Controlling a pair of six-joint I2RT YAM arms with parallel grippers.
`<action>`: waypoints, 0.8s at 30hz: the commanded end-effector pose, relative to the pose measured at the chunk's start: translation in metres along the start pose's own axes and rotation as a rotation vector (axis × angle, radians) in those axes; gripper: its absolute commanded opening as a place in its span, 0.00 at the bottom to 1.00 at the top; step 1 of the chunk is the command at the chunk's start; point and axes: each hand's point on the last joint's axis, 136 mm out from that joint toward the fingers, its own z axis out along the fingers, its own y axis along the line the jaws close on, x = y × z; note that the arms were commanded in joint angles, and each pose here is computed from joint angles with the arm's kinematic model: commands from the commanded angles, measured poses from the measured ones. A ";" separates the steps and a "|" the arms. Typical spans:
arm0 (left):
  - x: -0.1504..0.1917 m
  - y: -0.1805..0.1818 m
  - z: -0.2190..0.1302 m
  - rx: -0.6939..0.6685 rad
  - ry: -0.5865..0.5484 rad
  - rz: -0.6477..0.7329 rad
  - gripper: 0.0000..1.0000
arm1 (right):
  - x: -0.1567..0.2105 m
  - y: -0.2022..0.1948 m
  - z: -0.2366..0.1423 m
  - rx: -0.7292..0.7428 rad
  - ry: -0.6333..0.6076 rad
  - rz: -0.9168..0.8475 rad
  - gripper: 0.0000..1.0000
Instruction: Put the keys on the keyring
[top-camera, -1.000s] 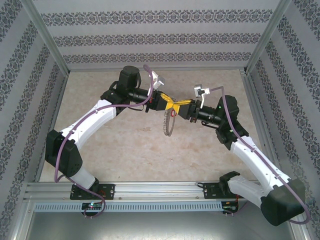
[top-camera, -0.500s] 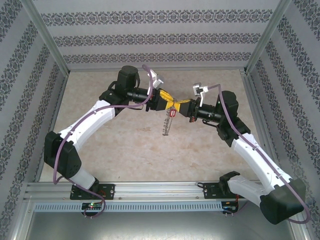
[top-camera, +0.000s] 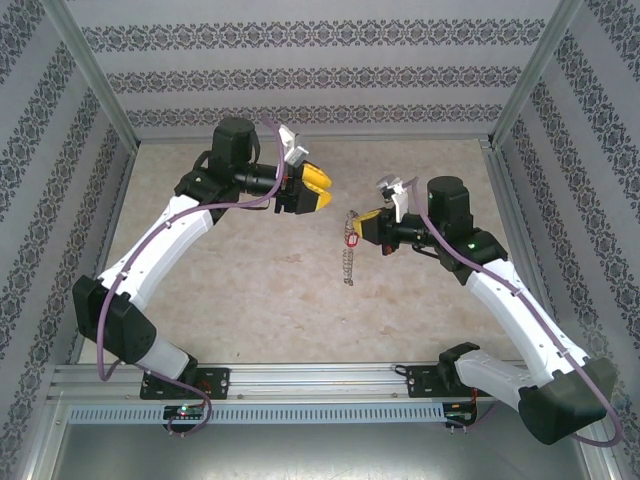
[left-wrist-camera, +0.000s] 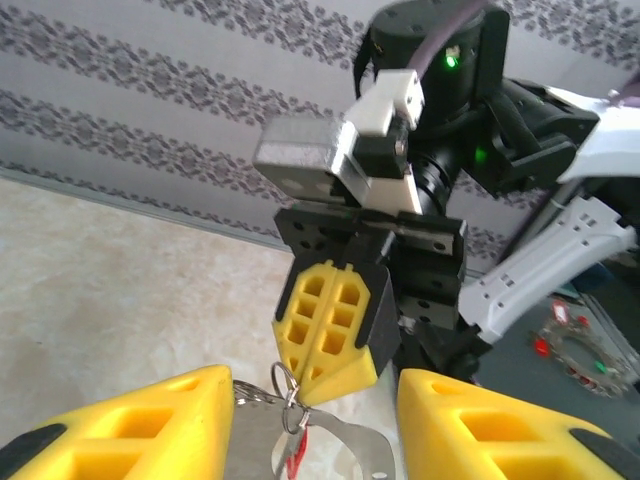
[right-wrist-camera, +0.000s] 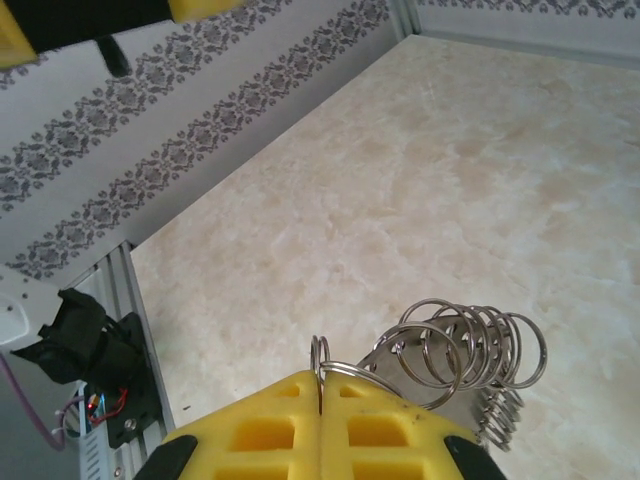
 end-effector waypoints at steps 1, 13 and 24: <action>0.021 -0.023 0.009 0.131 0.079 -0.034 0.45 | -0.024 0.021 -0.006 -0.076 -0.037 -0.106 0.00; 0.037 -0.019 0.023 0.171 0.151 -0.071 0.35 | -0.034 0.024 -0.006 -0.078 -0.028 -0.120 0.00; 0.039 -0.013 0.038 0.195 0.171 -0.090 0.35 | -0.033 0.028 -0.005 -0.092 -0.024 -0.127 0.00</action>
